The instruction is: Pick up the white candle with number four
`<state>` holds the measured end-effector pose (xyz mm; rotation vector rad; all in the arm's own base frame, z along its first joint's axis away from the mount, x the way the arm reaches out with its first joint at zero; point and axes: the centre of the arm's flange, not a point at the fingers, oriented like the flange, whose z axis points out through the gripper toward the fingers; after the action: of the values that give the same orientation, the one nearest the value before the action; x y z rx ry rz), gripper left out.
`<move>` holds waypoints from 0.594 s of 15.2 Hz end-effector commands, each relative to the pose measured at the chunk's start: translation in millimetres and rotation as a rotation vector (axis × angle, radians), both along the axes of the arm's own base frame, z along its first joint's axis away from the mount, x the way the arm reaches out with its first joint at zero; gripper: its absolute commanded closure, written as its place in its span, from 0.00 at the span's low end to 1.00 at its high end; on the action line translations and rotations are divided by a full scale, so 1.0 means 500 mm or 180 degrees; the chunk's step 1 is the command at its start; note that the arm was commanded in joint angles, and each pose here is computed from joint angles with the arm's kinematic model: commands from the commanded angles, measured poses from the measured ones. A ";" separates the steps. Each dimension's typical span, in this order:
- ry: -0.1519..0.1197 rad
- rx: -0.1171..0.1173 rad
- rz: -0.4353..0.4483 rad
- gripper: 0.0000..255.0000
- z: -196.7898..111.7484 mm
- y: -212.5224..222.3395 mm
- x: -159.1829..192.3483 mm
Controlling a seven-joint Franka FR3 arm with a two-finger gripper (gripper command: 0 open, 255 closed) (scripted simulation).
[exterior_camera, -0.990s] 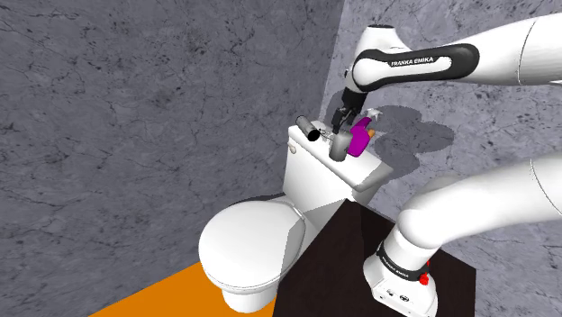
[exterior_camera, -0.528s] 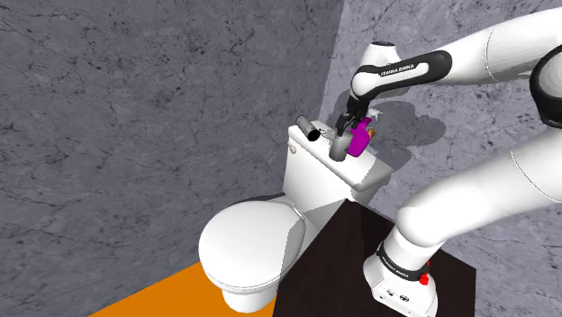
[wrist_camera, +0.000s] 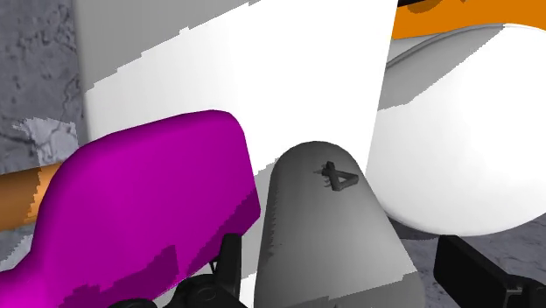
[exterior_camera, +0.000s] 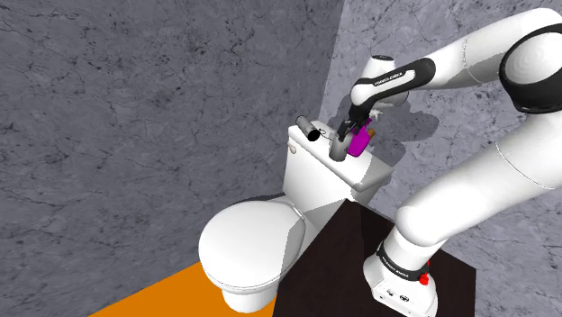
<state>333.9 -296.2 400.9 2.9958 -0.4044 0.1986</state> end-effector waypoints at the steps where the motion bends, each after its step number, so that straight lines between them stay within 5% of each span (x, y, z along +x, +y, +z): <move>1: -0.0002 -0.0001 -0.0001 0.00 -0.023 0.000 0.000; 4: -0.0002 -0.0001 -0.0001 0.00 -0.039 0.000 0.000; 5: -0.0002 -0.0001 -0.0001 1.00 -0.039 0.000 -0.001; 9: -0.0002 -0.0001 -0.0001 1.00 -0.039 0.000 -0.001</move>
<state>333.9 -296.3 382.5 2.9946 -0.4041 0.2029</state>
